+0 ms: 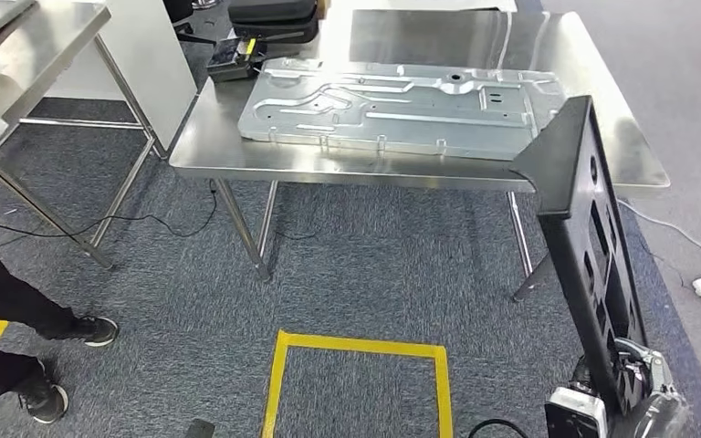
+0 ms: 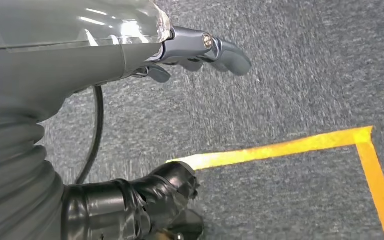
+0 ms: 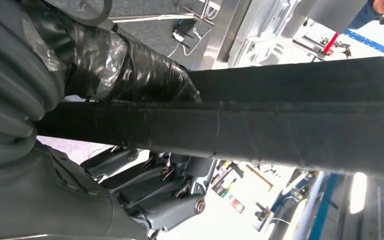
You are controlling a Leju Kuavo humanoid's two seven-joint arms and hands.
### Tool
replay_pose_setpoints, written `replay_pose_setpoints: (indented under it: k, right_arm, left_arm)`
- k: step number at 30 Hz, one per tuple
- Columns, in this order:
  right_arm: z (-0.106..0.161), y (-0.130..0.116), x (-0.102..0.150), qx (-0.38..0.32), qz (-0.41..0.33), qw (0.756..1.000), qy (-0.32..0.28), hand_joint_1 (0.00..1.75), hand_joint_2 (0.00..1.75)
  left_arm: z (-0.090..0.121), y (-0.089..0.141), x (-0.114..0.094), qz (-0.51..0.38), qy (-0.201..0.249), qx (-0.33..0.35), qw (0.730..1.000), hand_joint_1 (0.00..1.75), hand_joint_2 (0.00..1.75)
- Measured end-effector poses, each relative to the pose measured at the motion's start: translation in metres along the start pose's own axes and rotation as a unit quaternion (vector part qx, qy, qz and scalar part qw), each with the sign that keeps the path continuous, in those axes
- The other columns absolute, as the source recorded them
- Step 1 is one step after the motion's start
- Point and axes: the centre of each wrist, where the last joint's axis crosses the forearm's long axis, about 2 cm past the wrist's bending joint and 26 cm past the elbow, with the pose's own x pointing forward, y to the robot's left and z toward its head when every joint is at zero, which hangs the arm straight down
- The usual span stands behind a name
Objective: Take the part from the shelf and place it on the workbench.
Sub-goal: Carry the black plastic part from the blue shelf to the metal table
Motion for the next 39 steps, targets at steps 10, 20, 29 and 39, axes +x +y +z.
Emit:
replay_pose_setpoints:
  k: [10,20,29,39]
  right_arm:
    - [0.0,0.0007,0.0006,0.001,-0.001,1.0,-0.001,1.75,1.75]
    - [-0.0003,0.0007,0.0011,0.0,-0.002,1.0,-0.002,1.75,1.75]
    - [-0.0004,0.001,0.0008,0.001,-0.002,1.0,-0.002,1.75,1.75]
    - [-0.0029,0.0034,0.0034,0.006,0.004,1.0,-0.02,1.75,1.75]
  left_arm:
    - [0.0015,-0.0004,-0.0019,0.0,0.002,-0.001,1.0,0.0,1.75]
    - [0.0006,-0.0002,-0.0007,0.0,0.001,0.0,1.0,0.0,1.75]
    - [0.0007,-0.0007,-0.0005,0.0,0.0,-0.002,1.0,0.0,1.75]
    - [0.0009,-0.0007,-0.0008,-0.005,-0.003,-0.007,1.0,0.0,1.75]
